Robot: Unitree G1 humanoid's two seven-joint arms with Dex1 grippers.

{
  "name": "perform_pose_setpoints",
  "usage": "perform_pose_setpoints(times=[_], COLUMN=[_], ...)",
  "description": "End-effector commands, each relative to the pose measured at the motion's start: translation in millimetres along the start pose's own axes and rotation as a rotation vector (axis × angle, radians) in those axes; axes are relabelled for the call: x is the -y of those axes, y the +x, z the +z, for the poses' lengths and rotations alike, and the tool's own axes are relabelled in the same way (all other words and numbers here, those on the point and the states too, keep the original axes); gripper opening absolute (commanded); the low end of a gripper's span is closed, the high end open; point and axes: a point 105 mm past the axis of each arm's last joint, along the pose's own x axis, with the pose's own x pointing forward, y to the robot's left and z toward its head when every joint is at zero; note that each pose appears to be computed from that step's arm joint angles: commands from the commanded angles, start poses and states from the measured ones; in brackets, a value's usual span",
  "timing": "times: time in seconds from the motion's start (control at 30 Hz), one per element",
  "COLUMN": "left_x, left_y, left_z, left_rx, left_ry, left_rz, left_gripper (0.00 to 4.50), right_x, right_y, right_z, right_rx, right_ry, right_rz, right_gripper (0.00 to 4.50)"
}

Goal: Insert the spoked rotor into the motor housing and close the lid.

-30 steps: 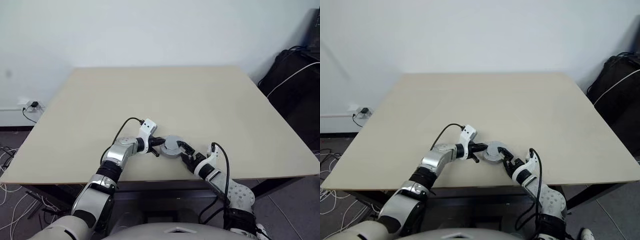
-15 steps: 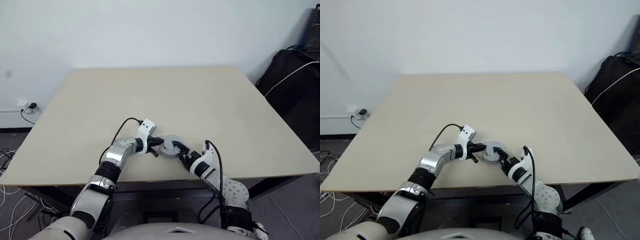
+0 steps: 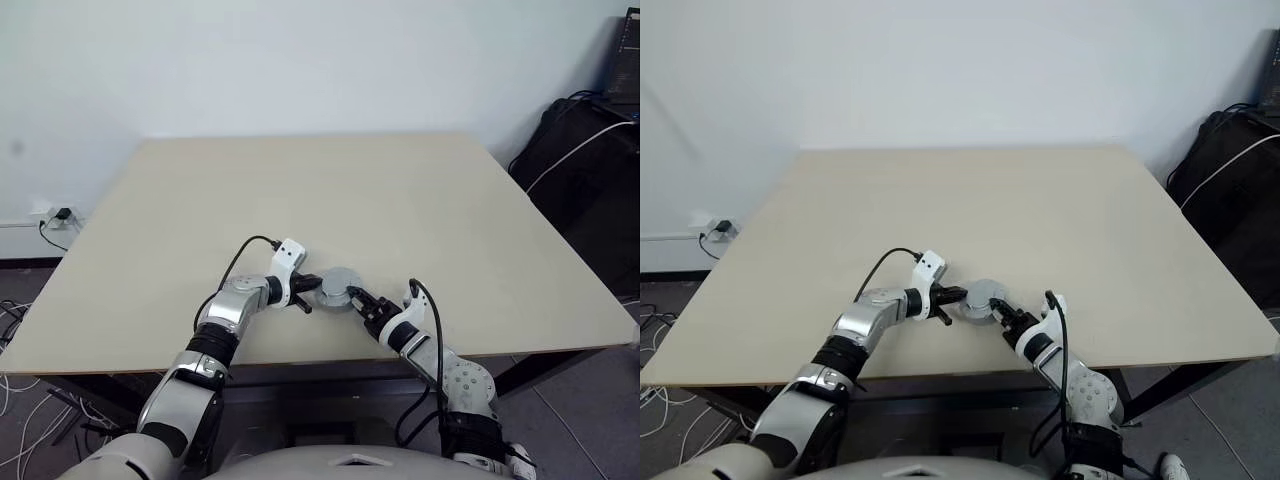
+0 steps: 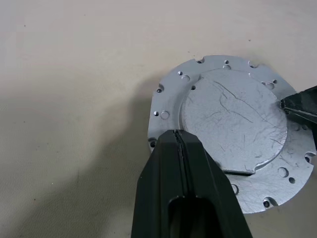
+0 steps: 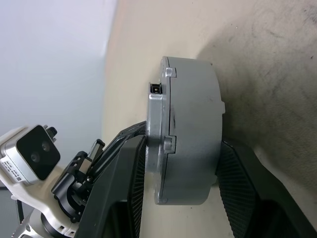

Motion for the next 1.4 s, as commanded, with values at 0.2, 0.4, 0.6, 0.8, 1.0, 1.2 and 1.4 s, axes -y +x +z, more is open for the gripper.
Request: perform_pose_setpoints(times=[0.2,0.4,0.6,0.8,1.0,1.2,1.4], left_x=[10.8,10.2,10.5,10.6,10.2,13.2,15.8], left_y=[6.1,5.6,5.8,5.7,4.5,0.9,-2.8], left_z=[-13.5,-12.7,-12.8,-12.8,-13.1,-11.6,-16.9], left_rx=[-0.053,-0.053,-0.055,-0.054,-0.042,-0.001,0.005], left_ry=[-0.021,-0.019,-0.017,-0.018,-0.029,-0.056,-0.077], left_rz=[-0.042,-0.043,-0.044,-0.043,-0.037,-0.036,-0.029], left_gripper=[0.0,0.0,0.0,0.0,0.0,0.0,0.0], right_x=[-10.4,-0.8,-2.1,2.7,4.0,8.8,8.7], right_y=[10.4,4.5,1.5,3.1,5.5,6.4,7.6], right_z=[-14.7,-20.8,-28.7,-28.0,-22.7,-12.6,-11.1], right_rx=[-0.043,-0.102,-0.18,-0.183,-0.142,-0.069,-0.055], right_ry=[0.007,-0.011,-0.039,-0.048,-0.031,0.003,0.01], right_rz=[0.022,-0.012,0.002,-0.036,-0.051,-0.073,-0.076], right_gripper=[1.77,1.77,1.77,1.27,1.27,1.27,1.27])
